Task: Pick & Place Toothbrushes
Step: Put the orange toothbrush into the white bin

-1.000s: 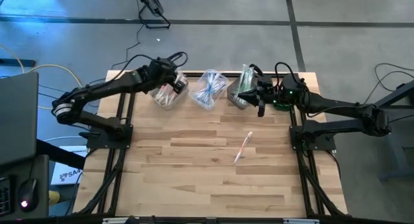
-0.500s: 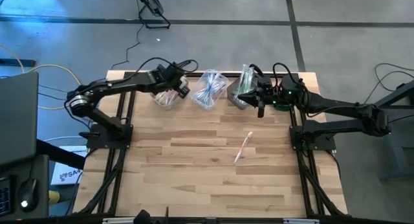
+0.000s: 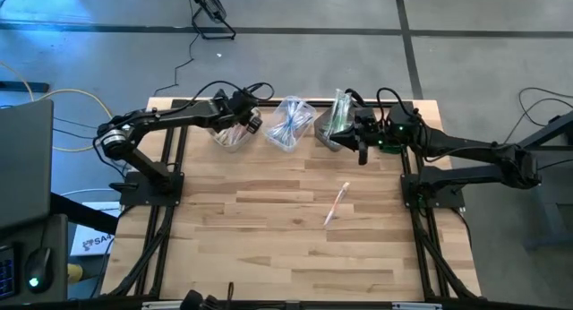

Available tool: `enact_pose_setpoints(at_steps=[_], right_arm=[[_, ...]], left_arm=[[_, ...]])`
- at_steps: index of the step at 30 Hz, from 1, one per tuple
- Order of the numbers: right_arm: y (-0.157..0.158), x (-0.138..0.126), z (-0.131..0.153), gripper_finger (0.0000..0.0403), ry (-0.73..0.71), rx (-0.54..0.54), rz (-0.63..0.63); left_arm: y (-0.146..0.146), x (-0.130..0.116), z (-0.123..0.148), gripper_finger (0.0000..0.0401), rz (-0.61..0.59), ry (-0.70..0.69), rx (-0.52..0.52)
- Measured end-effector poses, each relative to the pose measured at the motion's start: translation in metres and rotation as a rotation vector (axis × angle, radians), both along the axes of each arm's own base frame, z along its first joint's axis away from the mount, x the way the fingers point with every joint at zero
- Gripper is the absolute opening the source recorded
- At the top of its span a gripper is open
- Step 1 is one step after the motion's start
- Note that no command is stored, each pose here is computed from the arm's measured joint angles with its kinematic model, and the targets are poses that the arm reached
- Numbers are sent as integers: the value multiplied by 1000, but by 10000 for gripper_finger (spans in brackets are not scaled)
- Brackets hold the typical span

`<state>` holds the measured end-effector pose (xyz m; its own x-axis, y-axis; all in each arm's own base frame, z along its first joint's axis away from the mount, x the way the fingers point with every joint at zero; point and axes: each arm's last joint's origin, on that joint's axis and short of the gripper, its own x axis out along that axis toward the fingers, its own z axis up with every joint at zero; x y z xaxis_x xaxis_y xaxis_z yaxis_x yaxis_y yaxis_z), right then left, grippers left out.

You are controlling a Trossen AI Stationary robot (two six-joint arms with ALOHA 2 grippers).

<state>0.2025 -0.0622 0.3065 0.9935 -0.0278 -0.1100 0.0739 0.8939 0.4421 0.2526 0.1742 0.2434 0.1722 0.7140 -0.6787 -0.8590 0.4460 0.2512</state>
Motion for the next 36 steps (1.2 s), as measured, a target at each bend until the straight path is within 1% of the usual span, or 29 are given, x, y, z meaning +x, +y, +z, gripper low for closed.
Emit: enact_pose_setpoints(at_steps=[3, 6, 8, 10, 13, 15, 17, 19, 24, 27, 29, 32, 34, 36], right_arm=[[0, 0, 0, 2, 2, 2, 11], [0, 0, -1, 2, 5, 3, 13], [0, 0, -1, 2, 6, 12, 10], [0, 0, -1, 2, 7, 46, -2], [0, 0, -3, 2, 27, 106, -55], [3, 0, -7, 2, 61, 138, -100], [8, 1, -10, 2, 96, 162, -139], [14, 2, -13, 2, 124, 192, -180], [29, 3, -19, 2, 163, 267, -298], [37, 2, -23, 2, 194, 304, -368], [43, 1, -28, 2, 227, 340, -421], [50, -3, -34, 2, 266, 392, -506], [55, -6, -38, 2, 275, 421, -567], [59, -8, -40, 2, 267, 451, -626]], left_arm=[[3, -3, 1, 171, 8, -6, -8], [5, -4, 1, 197, 9, -13, -15], [4, -5, 3, 203, 0, -19, -24], [3, -5, 10, 205, -6, -30, -20], [1, -7, 23, 202, -10, -48, -7], [-1, -10, 28, 188, -24, -74, -12], [-3, -13, 35, 164, -32, -101, -9], [-6, -17, 42, 133, -38, -126, 1], [-16, -22, 56, 53, -97, -189, 2], [-22, -26, 67, 13, -140, -215, 27], [-25, -26, 72, 5, -182, -228, 41], [-28, -27, 79, 9, -257, -252, 61], [-29, -27, 83, 6, -312, -278, 72], [-29, -27, 84, 2, -354, -273, 64]])
